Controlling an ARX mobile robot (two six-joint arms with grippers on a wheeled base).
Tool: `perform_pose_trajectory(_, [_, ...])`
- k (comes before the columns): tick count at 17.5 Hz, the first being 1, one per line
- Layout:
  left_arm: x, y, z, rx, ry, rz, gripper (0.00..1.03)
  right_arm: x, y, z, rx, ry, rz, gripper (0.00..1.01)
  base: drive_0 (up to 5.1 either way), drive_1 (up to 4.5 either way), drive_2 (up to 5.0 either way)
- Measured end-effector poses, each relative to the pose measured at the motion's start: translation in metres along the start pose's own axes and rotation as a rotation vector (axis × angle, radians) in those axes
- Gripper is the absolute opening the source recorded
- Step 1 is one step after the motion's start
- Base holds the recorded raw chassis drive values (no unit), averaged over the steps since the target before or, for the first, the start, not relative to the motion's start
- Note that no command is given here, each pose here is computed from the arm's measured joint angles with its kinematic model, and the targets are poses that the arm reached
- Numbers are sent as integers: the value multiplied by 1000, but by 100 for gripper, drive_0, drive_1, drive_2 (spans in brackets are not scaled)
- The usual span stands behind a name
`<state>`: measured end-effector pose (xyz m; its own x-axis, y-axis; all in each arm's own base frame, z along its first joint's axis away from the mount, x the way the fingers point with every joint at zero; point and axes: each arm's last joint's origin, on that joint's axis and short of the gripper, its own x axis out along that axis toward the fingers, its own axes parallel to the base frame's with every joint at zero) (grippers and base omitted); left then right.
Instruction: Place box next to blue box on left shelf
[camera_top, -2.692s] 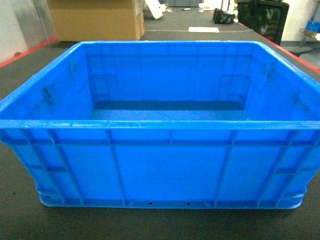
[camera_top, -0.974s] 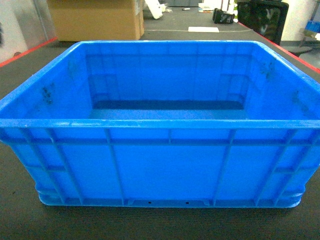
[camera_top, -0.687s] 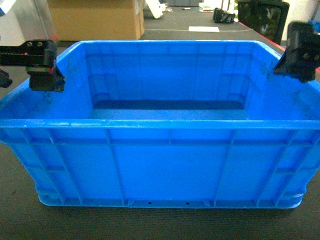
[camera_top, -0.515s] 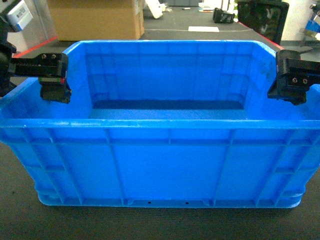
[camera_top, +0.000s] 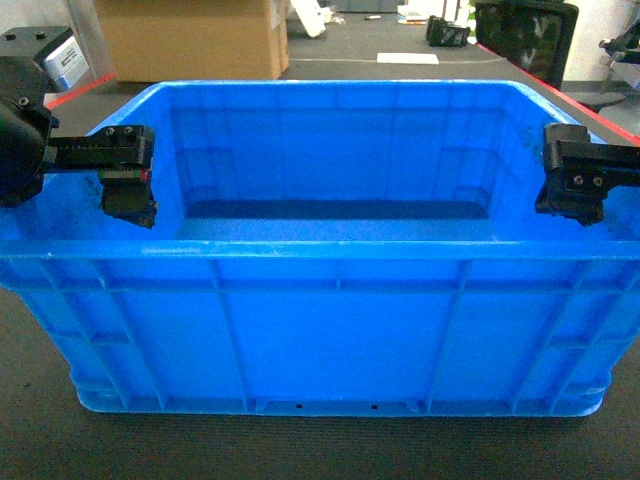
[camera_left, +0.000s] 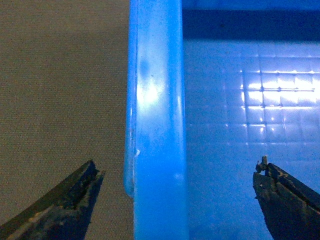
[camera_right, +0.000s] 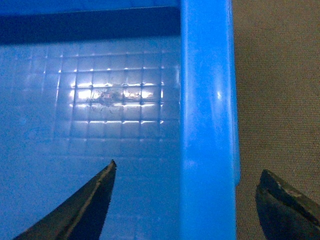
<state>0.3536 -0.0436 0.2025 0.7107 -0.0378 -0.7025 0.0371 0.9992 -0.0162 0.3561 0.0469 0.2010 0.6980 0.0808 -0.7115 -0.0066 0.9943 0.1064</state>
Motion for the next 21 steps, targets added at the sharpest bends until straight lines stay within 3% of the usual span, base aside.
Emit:
perform_pose_trajectory(6, [-5,-2,1,7,0,23,41,-7,4,4,-15,-26,-17,34,0,0,0])
perform_pose_trajectory(8, [-11,-3,0,2,-24,38,24,-20,7,11,-16,-79,-27,20,0,0,0])
perform_pose_trajectory(11, [-40,-9,5,-26,-114,38,19,-44,11,16,-17,-166,-37,18,0,0,0])
perform_pose_trajectory(16, [-114,-13,26,-40,-527,32,18,-111,19,23,2,-439,-10,17,0,0,0])
perform_pose_trajectory(17, [-122,-12,28,-38,-572,32,18,-118,20,20,6,-467,-4,17,0,0,0])
perform_pose_trajectory(19, [-127,-12,20,-25,-603,27,17,-121,20,11,11,-512,-11,17,0,0,0])
perform_pose_trajectory(21, [-122,-11,14,-21,-564,31,17,-117,19,5,5,-486,-19,17,0,0,0])
